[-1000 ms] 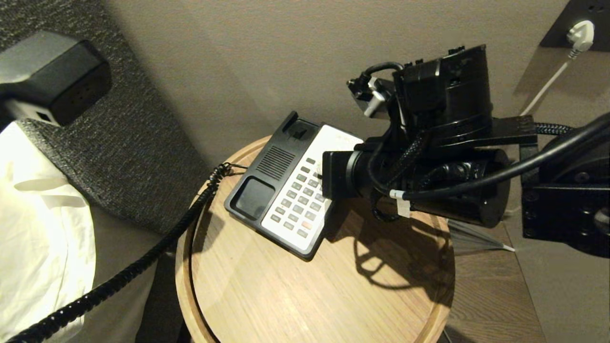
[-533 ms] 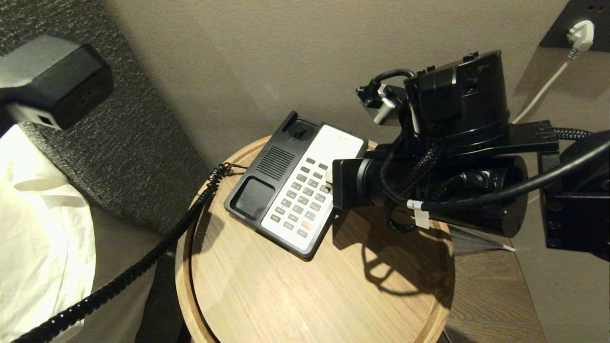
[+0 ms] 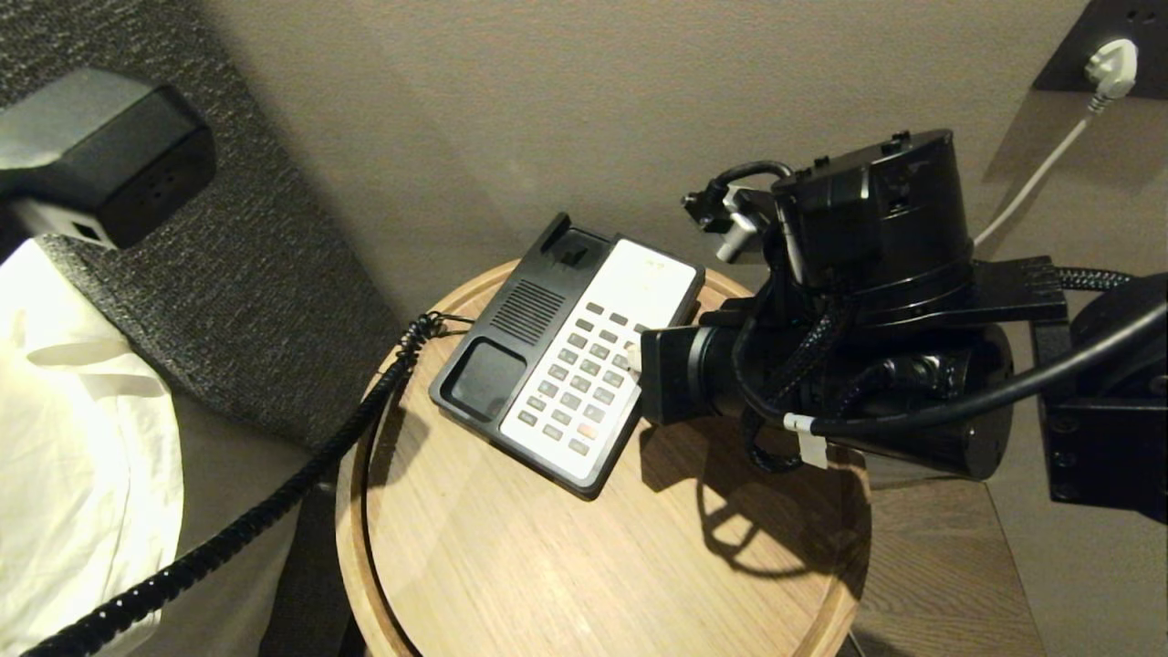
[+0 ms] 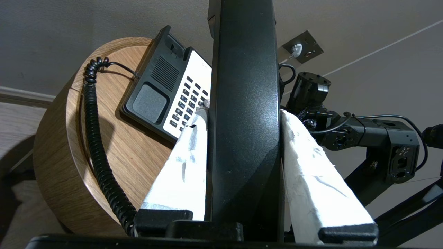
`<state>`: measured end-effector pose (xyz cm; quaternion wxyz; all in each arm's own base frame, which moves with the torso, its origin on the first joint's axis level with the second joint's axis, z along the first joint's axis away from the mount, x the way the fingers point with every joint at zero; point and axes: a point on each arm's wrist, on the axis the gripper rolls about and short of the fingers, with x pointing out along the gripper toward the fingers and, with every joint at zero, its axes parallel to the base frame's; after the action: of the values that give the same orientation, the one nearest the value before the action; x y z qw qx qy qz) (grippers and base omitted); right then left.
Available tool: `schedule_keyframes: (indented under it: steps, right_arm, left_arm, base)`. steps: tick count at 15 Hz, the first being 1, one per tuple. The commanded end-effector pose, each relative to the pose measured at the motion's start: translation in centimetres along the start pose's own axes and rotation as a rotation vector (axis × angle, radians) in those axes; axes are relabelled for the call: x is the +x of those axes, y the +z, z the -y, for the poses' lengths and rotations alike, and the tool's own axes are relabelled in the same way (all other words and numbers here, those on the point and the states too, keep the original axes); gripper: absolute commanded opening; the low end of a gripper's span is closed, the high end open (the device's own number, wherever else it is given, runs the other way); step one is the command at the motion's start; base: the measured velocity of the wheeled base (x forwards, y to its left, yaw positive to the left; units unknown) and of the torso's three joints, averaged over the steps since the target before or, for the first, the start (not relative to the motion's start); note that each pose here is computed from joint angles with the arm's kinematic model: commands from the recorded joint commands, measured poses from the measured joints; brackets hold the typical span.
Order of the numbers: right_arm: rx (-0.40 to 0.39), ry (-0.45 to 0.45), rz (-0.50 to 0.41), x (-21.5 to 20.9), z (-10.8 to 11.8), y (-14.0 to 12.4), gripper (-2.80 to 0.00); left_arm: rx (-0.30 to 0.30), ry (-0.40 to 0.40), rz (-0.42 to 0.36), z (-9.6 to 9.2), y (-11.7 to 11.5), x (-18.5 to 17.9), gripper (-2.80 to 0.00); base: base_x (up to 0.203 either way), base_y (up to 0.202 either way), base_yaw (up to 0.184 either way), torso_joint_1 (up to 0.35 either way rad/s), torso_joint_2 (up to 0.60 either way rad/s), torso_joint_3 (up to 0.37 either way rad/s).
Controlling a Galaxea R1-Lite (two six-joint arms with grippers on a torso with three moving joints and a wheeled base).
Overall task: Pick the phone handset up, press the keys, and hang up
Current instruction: Dial the number
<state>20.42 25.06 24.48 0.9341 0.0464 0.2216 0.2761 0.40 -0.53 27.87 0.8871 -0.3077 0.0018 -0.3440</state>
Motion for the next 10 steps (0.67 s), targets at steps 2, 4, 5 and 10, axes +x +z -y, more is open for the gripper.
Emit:
schedule_keyframes:
  steps: [2,4,5,10]
  right_arm:
    - [0.004,0.003,0.008,-0.02,-0.11,0.16,-2.80]
    - [0.006,0.009,0.017,-0.08,-0.19,0.40,-2.80]
    - [0.007,0.013,0.018,-0.14,-0.23,0.43,-2.80]
    - [0.002,0.022,0.001,-0.12,-0.47,0.02,-2.80]
  left_arm:
    - [-0.004,0.000,-0.001,0.00,0.00,0.00,-2.80]
    - [-0.005,0.001,-0.001,-0.02,-0.03,0.01,-2.80]
    - [-0.005,0.002,-0.003,-0.04,-0.04,0.05,-2.80]
    - [-0.005,0.003,-0.005,-0.11,-0.15,0.04,-2.80]
  base:
    - [0.000,0.000,0.000,0.000,0.00,0.000]
    - [0.000,0.000,0.000,0.000,0.00,0.000]
    - [0.000,0.000,0.000,0.000,0.00,0.000]
    - [0.000,0.000,0.000,0.000,0.00,0.000]
